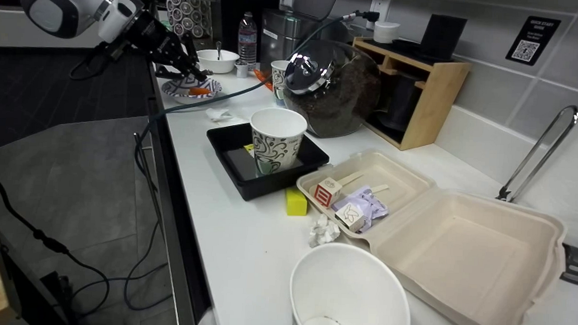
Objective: Put the silver spoon in the black and white bowl.
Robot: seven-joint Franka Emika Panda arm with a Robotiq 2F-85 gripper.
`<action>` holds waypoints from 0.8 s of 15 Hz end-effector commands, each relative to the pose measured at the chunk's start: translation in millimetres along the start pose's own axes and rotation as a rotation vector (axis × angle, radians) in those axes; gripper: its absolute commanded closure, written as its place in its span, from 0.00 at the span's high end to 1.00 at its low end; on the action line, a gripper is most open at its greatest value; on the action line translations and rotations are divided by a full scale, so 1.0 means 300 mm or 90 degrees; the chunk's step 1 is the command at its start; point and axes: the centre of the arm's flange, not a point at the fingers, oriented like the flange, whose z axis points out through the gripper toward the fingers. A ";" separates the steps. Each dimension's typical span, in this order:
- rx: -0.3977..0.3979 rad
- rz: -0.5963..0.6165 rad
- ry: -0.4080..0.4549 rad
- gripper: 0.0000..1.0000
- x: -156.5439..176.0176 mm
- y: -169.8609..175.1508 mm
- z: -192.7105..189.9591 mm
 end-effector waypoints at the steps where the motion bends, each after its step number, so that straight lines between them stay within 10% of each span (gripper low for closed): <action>1: -0.016 0.005 -0.013 0.01 0.017 -0.004 0.050; 12: -0.020 -0.035 0.020 0.01 -0.053 0.002 0.073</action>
